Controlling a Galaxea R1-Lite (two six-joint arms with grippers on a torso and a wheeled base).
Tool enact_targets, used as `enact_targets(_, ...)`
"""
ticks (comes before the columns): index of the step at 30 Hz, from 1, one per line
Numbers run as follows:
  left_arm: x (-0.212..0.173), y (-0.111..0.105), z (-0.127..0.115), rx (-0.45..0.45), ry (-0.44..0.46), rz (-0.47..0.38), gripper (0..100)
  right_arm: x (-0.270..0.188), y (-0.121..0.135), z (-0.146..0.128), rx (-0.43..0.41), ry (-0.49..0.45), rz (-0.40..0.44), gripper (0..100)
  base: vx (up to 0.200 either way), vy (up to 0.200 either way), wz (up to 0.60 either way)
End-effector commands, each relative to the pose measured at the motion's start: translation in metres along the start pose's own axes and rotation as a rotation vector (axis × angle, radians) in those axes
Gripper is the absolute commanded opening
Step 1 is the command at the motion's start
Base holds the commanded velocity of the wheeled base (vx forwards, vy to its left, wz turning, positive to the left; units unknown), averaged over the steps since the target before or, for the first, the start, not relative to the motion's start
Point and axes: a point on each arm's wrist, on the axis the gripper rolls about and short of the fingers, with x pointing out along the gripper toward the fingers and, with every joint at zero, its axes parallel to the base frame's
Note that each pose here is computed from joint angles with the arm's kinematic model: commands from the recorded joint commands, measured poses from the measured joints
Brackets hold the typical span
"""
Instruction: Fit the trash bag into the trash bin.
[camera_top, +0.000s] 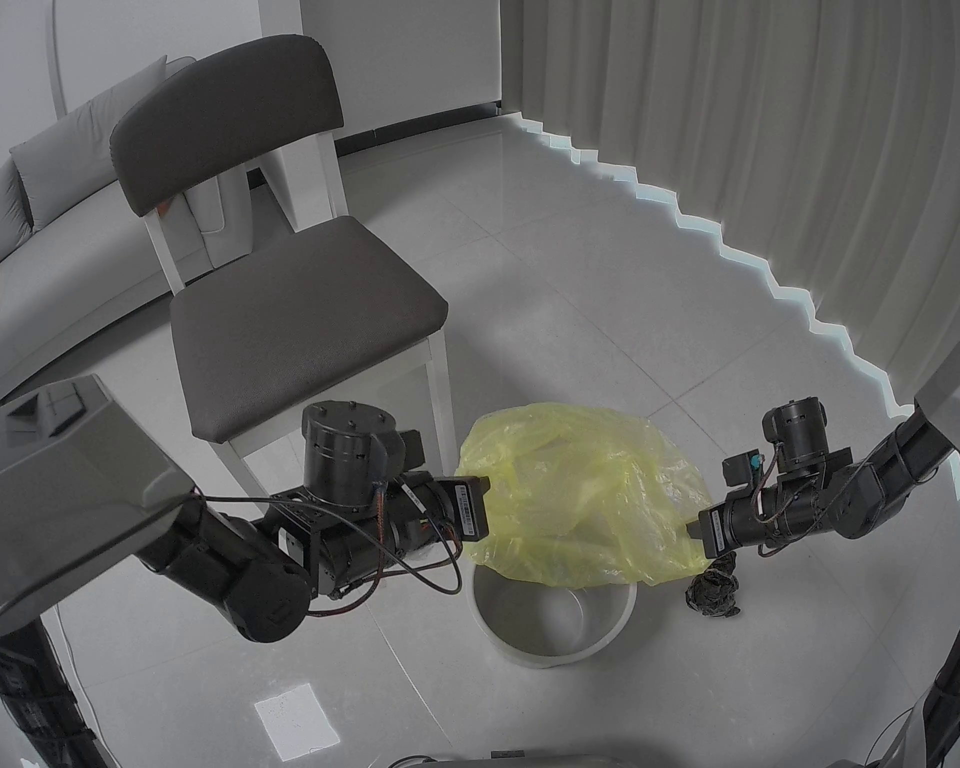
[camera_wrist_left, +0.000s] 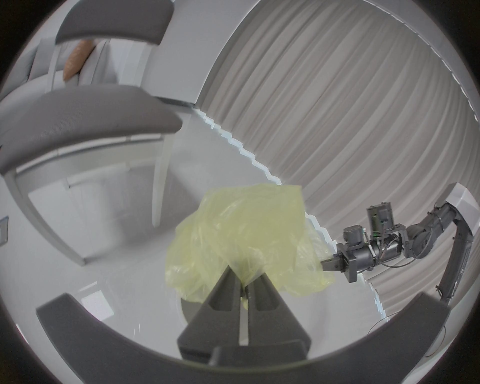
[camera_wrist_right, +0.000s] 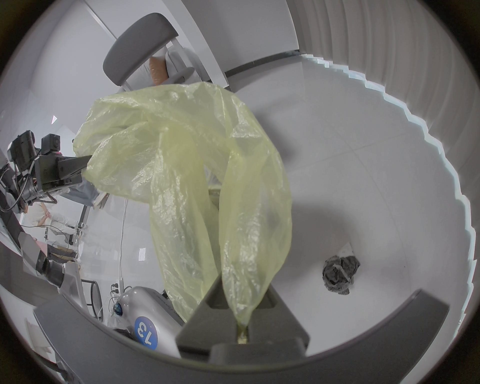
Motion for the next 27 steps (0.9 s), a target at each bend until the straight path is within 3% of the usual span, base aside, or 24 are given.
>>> enact_targets(1,0.011,0.006,-0.019,-0.030,0.060,0.019,0,0.010,-0.002,-0.014,0.017,0.056,0.004,0,0.000,0.000,0.00)
enact_targets(7,-0.010,-0.027,-0.014,-0.031,0.043,-0.069,0,-0.020,0.005,-0.019,0.000,0.039,-0.004,0,0.000,0.000,0.00)
enact_targets(16,-0.025,-0.039,-0.021,-0.046,0.075,-0.098,0,-0.045,0.006,-0.038,-0.025,0.060,-0.020,0,0.000,0.000,0.00)
enact_targets(21,-0.024,-0.031,-0.028,-0.066,0.103,-0.074,0,-0.048,0.005,-0.042,-0.012,0.081,-0.023,0,0.000,0.000,0.00)
enact_targets(27,-0.010,0.011,-0.045,-0.109,0.148,0.023,0,-0.026,0.014,-0.029,-0.041,0.085,0.012,0,0.000,0.000,0.00)
